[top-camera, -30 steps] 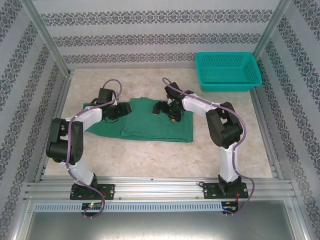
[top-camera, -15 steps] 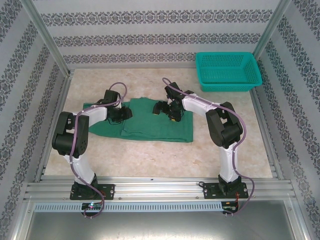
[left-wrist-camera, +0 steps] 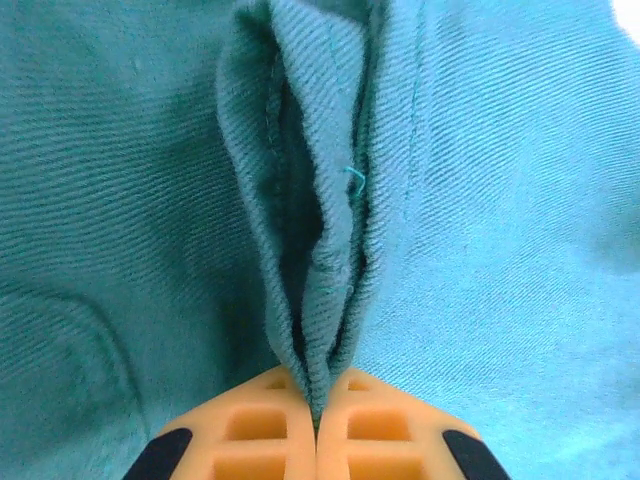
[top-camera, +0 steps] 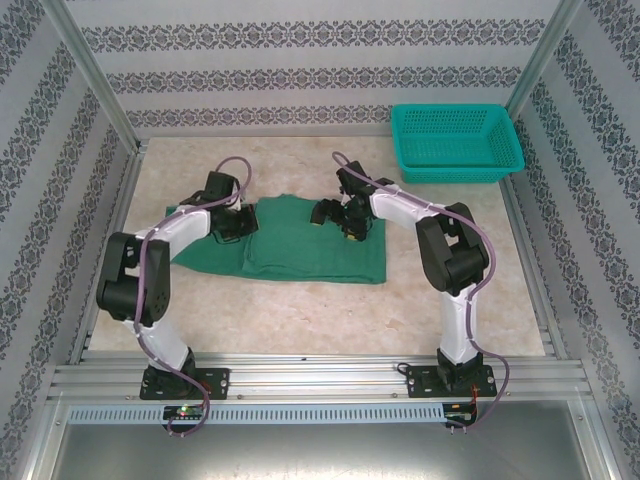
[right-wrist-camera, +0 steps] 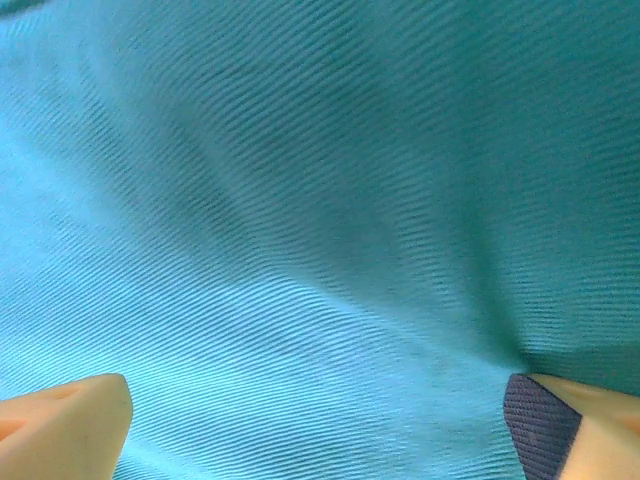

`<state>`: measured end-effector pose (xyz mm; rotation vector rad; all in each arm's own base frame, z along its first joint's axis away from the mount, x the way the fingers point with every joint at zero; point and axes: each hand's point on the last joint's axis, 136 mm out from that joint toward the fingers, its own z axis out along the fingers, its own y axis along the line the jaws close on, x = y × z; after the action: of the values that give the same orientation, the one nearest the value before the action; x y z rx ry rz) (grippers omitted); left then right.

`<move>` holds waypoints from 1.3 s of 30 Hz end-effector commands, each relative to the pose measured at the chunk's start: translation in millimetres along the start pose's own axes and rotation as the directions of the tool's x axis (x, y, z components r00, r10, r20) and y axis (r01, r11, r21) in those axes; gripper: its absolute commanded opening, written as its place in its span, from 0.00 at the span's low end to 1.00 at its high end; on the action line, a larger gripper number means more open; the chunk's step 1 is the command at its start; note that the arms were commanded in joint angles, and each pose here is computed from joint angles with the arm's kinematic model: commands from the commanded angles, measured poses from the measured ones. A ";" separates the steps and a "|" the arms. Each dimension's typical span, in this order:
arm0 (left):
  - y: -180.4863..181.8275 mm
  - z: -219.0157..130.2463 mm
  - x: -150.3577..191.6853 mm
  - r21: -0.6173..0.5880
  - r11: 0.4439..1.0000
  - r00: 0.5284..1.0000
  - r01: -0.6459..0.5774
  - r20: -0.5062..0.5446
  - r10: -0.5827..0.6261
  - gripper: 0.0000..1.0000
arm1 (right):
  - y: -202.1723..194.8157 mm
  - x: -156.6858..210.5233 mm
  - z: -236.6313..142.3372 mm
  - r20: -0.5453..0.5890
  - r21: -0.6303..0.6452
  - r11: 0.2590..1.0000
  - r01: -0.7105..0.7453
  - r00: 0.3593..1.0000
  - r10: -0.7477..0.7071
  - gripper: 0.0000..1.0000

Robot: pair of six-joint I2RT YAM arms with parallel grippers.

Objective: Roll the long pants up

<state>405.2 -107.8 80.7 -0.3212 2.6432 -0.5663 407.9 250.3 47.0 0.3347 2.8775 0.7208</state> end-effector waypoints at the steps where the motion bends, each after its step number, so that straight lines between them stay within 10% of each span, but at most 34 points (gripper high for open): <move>1: 30.4 -46.8 -22.1 -0.132 0.991 0.998 0.028 0.066 -0.020 0.00 | -17.5 -19.6 -31.5 0.061 0.024 0.999 -0.039 0.997 0.037 0.98; 21: 149.4 -174.8 -81.7 -0.231 0.909 0.908 0.346 0.325 -0.263 0.01 | -25.2 -31.8 -30.6 0.044 -0.011 0.998 -0.069 0.997 0.069 0.98; 27: 173.4 -151.9 -72.1 -0.291 0.863 0.897 0.414 0.292 -0.332 0.43 | -21.2 -25.1 -20.7 0.019 -0.012 0.998 -0.054 0.998 0.054 0.98; 35: 138.6 -129.4 -69.8 -0.171 0.920 0.907 0.353 0.303 -0.291 0.48 | -11.3 -20.5 -13.3 0.014 -0.035 0.999 0.005 1.000 -0.004 0.98; 38: 129.7 -93.8 -53.7 -0.198 0.926 0.937 0.320 0.213 -0.278 0.43 | -4.1 -24.1 0.4 0.005 -0.047 0.998 0.034 0.999 -0.034 0.85; 39: 129.3 -82.2 -48.7 -0.205 0.927 0.942 0.315 0.187 -0.279 0.41 | 0.0 -26.2 5.3 -0.001 -0.066 0.997 0.044 0.999 -0.044 0.60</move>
<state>384.8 69.9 129.1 -0.8520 2.4926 -0.2583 425.0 227.3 52.3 0.3490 2.8537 0.7515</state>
